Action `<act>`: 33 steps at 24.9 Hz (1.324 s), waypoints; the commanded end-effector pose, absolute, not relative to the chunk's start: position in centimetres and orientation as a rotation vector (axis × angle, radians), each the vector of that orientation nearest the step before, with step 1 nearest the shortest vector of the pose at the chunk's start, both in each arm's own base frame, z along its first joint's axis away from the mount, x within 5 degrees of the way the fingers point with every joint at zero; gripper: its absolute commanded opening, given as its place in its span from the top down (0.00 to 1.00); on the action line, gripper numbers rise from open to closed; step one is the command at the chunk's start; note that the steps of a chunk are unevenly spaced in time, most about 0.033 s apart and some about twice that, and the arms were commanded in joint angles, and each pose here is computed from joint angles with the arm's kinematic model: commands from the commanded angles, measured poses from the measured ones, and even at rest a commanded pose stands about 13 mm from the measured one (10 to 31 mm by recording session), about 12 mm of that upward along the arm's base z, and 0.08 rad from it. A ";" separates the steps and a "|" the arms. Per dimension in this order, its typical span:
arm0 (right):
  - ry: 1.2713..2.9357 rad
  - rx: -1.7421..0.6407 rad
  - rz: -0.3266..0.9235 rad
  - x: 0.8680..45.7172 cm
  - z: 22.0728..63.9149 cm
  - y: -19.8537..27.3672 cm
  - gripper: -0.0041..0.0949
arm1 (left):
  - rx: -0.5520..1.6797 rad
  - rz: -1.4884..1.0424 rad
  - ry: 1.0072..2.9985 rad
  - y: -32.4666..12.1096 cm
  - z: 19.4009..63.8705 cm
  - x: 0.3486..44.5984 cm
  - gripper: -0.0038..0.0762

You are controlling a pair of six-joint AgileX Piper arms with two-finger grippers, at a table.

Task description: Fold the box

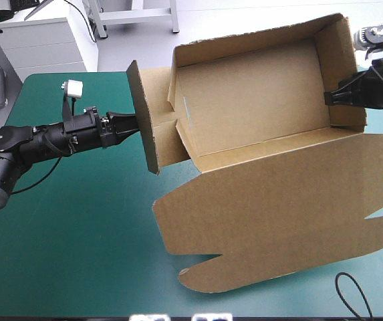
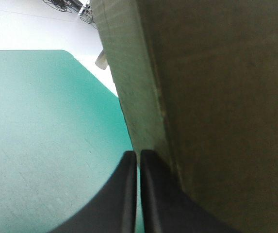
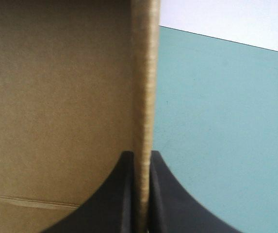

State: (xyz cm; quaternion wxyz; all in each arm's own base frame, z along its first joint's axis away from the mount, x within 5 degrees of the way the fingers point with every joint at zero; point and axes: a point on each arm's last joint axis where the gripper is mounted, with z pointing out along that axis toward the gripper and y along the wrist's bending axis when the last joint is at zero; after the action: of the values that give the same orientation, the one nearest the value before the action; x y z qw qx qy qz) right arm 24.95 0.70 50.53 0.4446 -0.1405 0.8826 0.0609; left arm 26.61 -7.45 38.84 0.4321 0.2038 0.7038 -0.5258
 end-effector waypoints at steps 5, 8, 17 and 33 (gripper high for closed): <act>2.114 -0.338 0.196 23.3 52.2 1.1 0.98 | 0.576 -1.425 1.596 -7.9 42.0 24.6 0.91; 2.110 -0.339 0.206 23.3 52.3 1.2 0.98 | 0.584 -1.445 1.586 -8.3 42.1 24.4 0.83; 2.101 -0.339 0.237 23.3 52.3 1.4 0.98 | 0.603 -1.491 1.521 -10.4 42.6 24.0 0.48; 2.058 -0.317 0.280 23.5 52.7 1.7 0.97 | 0.642 -1.226 1.591 -12.9 46.1 24.4 0.33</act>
State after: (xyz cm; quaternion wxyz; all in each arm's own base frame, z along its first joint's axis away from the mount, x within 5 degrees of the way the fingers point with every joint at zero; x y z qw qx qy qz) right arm 24.89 1.24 50.70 0.4483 -0.1368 0.8781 0.0962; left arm 25.05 -12.57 43.82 0.4560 0.2799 0.6714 -0.5128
